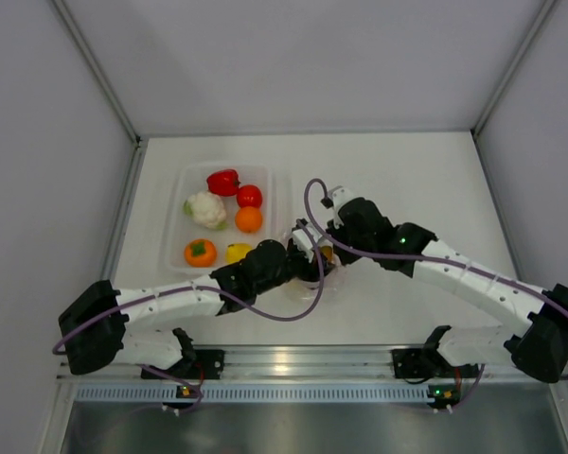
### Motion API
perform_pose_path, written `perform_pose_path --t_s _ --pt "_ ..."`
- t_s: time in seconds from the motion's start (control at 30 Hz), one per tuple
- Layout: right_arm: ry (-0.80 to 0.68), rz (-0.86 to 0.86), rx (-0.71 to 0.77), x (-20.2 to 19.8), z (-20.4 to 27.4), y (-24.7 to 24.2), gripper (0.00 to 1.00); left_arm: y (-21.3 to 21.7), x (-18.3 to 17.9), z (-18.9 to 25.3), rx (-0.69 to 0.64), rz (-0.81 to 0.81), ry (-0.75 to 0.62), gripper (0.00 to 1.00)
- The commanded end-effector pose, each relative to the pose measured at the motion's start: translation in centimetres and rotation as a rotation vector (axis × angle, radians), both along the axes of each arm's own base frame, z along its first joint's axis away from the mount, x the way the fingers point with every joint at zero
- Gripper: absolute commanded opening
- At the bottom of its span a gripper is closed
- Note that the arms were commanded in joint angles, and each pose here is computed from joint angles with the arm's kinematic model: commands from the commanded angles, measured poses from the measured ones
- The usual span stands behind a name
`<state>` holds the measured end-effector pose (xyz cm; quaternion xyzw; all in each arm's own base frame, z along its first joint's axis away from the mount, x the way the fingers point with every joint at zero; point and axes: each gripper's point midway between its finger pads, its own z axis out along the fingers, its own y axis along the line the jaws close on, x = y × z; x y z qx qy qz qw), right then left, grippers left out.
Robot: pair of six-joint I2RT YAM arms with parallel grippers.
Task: Open the zip-top bag and remove the fake food
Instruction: Pick up the fake fruit from the zipper food storage bag.
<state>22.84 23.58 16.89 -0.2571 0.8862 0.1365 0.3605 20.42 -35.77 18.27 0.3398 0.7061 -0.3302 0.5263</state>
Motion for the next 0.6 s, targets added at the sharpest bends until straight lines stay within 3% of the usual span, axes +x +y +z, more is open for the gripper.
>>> perform_pose_path --t_s 0.0,0.13,0.17,0.33,0.37,0.57 --pt "0.007 -0.004 -0.102 -0.2 -0.9 -1.5 0.0 -0.4 1.4 7.0 -0.156 0.049 -0.14 0.0" --pt "-0.017 -0.026 -0.057 -0.1 -0.2 -1.3 0.0 1.1 2.9 7.1 -0.163 0.172 -0.144 0.0" --pt "-0.053 -0.08 -0.057 0.6 0.2 -2.1 0.0 0.8 1.3 7.8 -0.208 0.081 -0.164 0.0" --pt "-0.093 -0.145 0.002 2.5 1.8 -2.8 0.0 0.0 -1.1 7.1 -0.228 -0.054 -0.142 0.0" --pt "-0.103 -0.147 0.021 2.7 2.3 -2.7 0.0 -0.8 -2.8 6.9 -0.23 -0.163 -0.127 0.0" --pt "-0.171 -0.034 0.17 2.7 8.4 -0.1 0.0 -2.5 -5.8 5.4 -0.214 -0.359 -0.068 0.0"
